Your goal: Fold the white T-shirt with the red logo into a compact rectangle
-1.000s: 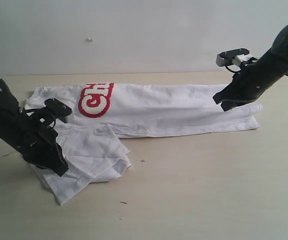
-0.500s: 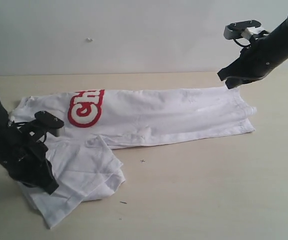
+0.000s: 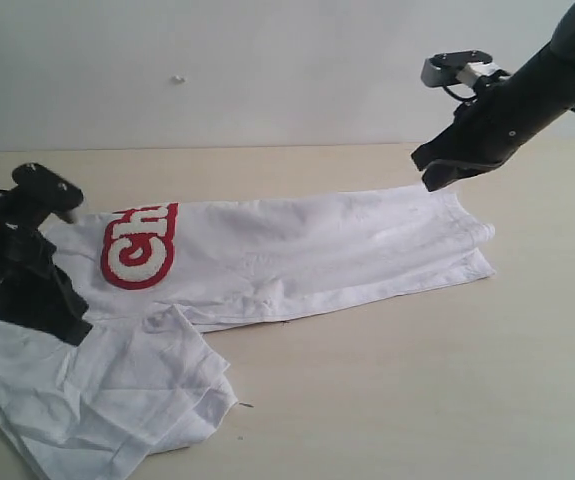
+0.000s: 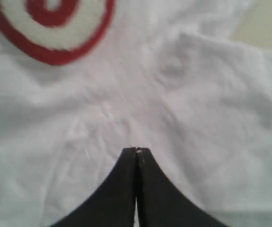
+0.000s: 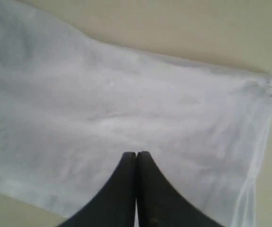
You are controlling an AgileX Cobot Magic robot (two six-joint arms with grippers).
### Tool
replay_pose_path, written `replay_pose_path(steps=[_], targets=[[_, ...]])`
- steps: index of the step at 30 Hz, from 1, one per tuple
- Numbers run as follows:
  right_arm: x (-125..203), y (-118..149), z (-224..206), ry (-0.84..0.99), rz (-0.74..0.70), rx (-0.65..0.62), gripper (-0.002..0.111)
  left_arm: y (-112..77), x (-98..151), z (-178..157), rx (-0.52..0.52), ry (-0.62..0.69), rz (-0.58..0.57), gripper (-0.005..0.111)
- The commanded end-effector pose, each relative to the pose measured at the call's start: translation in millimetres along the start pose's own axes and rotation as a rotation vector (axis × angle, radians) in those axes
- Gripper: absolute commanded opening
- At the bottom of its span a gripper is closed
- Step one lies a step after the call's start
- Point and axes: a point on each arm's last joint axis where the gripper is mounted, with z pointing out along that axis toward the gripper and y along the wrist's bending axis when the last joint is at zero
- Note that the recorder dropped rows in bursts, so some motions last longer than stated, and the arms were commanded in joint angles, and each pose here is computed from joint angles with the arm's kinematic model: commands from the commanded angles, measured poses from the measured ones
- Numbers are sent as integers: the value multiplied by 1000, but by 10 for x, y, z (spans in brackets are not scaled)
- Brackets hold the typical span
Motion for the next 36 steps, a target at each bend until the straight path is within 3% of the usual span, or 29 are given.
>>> replay_pose_path(steps=[1,7,10,16,20,29,36], targets=[[6,117,270,34,-54,-14,0,130,-97,72,-98,-129,-140,0],[108,-87,582,53,19,113,0,385,-116,468,-116,-81,-241,0],[60,-175,674,-36,19,179,0,552,-32,631,-133,-49,-295,0],[97,-345,981,-145,90,272,0,746,-1,671,-247,-106,-303,0],[69,-373,1096,-105,109,238,0,799,13,703,-283,-124,-312,0],[-295,-251,617,-107,93,179,0,804,38,689,-264,-106,-319,0],[-220,-185,464,7,72,167,0,762,9,593,-228,-100,-322,0]])
